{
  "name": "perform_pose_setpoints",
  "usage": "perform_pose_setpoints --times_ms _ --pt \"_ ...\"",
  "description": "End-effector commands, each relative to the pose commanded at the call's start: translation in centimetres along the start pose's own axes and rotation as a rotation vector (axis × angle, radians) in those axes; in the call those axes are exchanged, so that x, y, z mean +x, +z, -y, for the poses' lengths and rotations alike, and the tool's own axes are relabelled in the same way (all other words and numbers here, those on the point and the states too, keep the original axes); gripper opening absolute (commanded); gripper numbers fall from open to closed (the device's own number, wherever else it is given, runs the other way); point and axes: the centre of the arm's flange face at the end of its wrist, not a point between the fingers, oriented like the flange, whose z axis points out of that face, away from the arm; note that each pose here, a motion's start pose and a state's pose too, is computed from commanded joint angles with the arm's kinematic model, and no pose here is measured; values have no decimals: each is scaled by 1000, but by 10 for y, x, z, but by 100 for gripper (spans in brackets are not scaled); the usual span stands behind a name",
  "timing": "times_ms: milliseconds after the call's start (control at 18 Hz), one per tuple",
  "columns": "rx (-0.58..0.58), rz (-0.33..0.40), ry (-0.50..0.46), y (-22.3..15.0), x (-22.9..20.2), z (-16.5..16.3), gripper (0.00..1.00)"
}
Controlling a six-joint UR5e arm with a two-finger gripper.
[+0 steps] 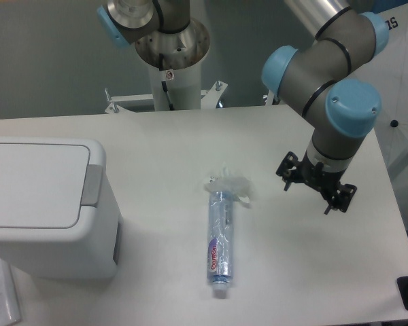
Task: Open the trash can
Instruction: 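Move the open gripper over the bottle toward the trash bin lid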
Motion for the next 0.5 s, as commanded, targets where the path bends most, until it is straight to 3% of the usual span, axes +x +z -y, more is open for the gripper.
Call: perform_pose_setpoints --times_ms 278,500 --pt "92 76 -227 1 24 39 100" --pt "128 67 -255 -5 54 65 100"
